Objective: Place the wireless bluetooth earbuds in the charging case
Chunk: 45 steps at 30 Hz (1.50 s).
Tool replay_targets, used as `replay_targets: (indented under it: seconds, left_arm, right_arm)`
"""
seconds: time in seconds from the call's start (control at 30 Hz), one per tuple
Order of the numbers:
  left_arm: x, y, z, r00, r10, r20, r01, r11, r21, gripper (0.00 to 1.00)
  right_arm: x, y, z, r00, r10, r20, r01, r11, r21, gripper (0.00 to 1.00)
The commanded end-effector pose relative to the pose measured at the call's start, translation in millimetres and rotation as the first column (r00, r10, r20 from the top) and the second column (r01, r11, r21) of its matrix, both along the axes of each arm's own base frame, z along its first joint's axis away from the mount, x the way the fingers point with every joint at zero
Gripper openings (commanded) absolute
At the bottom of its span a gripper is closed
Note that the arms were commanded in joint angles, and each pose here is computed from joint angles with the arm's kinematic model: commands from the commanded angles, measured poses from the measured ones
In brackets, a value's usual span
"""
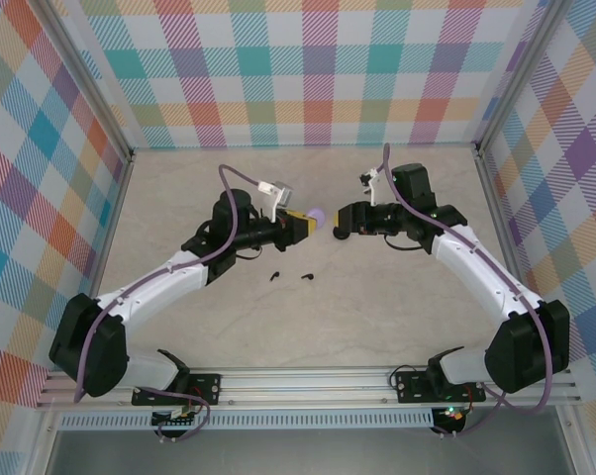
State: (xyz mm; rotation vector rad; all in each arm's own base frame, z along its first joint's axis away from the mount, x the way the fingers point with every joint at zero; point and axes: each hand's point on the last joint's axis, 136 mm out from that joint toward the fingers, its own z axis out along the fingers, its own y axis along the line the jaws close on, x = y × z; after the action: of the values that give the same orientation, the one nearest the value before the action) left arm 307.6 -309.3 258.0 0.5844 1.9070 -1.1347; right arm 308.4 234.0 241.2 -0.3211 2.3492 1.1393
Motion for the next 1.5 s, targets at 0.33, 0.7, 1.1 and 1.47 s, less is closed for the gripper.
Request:
replay_targets:
  seconds: [0.33, 0.7, 1.1, 1.47]
  left_arm:
    - [89, 41, -55, 0.900, 0.252, -0.356, -0.205, 0.965, 0.165, 0.11]
    - [153, 63, -95, 0.847, 0.290, -0.445, -0.213, 0.953, 0.214, 0.10]
    - [190, 72, -163, 0.760, 0.304, -0.574, -0.167, 0.945, 0.280, 0.09]
    - [192, 74, -204, 0.718, 0.325, -0.615, -0.159, 0.938, 0.309, 0.08]
  right_arm:
    - [4, -24, -17, 0.995, -0.102, 0.018, 0.104, 0.983, -0.153, 0.29]
    - [2, -29, -27, 0.993, -0.119, -0.003, 0.116, 0.977, -0.181, 0.29]
    - [-6, -31, -33, 0.991, -0.127, -0.040, 0.118, 0.976, -0.181, 0.30]
    - [-10, -33, -40, 0.989, -0.136, -0.066, 0.121, 0.974, -0.189, 0.31]
